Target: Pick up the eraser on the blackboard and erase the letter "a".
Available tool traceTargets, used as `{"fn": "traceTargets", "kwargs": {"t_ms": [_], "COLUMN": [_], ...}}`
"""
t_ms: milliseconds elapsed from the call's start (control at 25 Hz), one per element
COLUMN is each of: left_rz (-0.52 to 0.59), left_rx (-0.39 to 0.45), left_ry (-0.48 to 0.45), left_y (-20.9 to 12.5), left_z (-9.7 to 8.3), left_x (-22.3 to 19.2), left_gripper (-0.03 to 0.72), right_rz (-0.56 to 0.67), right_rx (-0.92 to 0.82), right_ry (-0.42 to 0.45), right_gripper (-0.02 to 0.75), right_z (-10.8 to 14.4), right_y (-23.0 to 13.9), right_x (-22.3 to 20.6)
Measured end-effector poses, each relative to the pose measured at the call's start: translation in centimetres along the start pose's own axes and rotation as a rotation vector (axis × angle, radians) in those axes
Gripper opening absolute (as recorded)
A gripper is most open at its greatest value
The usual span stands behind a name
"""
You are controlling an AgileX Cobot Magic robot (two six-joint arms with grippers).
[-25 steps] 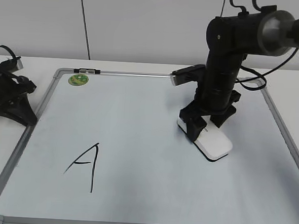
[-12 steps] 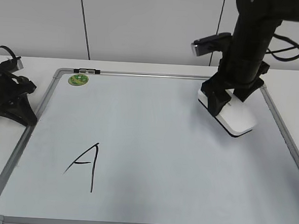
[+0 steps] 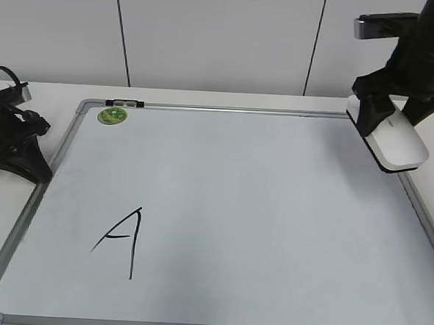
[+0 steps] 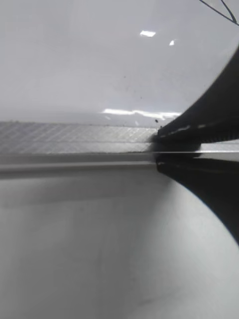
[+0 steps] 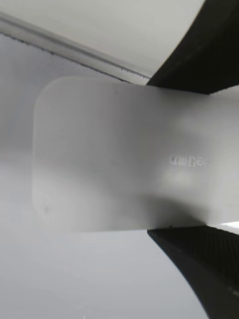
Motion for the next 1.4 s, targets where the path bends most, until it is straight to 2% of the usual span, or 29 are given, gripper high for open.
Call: {"fn": "traceTargets", "kwargs": {"t_ms": [320, 720, 1080, 1400], "left_rz": [0.000, 0.000, 0.000, 0.000], "left_rx": [0.010, 0.010, 0.010, 0.010], "left_ry": [-0.003, -0.003, -0.003, -0.003], "left_y": [0.0, 0.0, 0.0, 0.0], "left_z": [0.3, 0.3, 0.3, 0.3], "left_x": [0.2, 0.2, 0.2, 0.2], "left_gripper": [0.045, 0.045, 0.046, 0.046], "right_rz": [0.031, 0.139, 0.170, 0.144], "right_rx": [-0.139, -0.180, -0.205, -0.246], "right_ry": [-0.011, 0.020, 0.022, -0.025], "right_gripper": [0.531, 0.531, 0.530, 0.530], "right_z": [-2.7, -3.1, -3.9, -4.6], "right_y": [-1.8, -2.7, -2.6, -2.5], "right_x": [-0.5, -5.7, -9.7, -9.8]}}
Point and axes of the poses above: a point on each arm's last joint axis where the gripper is mounted, x pointing back along that axis away from the gripper, z along the wrist's bending axis when the last joint is at zero, y = z × x, the point moved 1 cm from there along -x, pointing out along that axis toward the gripper, and after that the axes turned 13 degrees about x, right-handed, at the moved point
